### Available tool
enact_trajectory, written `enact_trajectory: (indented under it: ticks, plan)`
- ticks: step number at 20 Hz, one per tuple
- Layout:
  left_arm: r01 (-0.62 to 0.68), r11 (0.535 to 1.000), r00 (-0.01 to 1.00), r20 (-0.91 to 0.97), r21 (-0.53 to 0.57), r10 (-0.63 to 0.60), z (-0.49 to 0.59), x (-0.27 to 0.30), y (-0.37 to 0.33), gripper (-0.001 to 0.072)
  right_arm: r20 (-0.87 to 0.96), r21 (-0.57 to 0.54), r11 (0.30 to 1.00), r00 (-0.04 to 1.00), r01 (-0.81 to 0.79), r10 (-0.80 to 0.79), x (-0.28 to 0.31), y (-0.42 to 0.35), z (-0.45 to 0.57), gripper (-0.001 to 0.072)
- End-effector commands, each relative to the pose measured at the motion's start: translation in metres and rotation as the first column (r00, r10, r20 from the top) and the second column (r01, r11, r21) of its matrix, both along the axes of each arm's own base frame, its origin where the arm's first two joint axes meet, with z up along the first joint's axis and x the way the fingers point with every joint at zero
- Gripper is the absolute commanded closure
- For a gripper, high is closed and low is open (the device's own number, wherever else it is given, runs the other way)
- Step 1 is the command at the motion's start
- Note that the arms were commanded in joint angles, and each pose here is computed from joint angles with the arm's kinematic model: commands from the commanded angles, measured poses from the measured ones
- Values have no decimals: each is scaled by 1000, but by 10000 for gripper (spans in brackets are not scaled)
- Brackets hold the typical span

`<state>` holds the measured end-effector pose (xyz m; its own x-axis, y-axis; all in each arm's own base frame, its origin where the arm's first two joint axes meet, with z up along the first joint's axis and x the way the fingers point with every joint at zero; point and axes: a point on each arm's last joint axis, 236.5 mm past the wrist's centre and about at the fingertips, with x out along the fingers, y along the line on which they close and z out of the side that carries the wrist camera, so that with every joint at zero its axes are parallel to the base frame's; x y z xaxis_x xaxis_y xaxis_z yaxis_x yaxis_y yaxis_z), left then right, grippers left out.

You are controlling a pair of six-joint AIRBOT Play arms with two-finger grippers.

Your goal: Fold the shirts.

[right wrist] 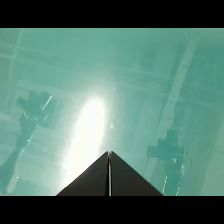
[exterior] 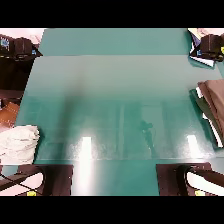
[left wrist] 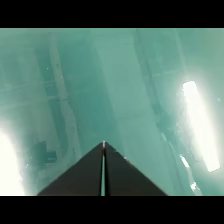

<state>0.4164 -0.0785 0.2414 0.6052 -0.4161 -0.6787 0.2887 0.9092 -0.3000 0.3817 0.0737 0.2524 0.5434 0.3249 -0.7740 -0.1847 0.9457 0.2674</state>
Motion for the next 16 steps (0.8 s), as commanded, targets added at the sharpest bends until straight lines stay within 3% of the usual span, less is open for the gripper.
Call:
enact_trajectory:
  ticks: [1,16]
  plan:
    - [0,1000,1000,1,0,0,0,0,0,683,2,1,1000,1000,-3,3,0,1,1,695]
    - [-20,1000,999,25,11,20,4,5,5,684,1,1,1000,1000,-3,3,0,1,1,695]
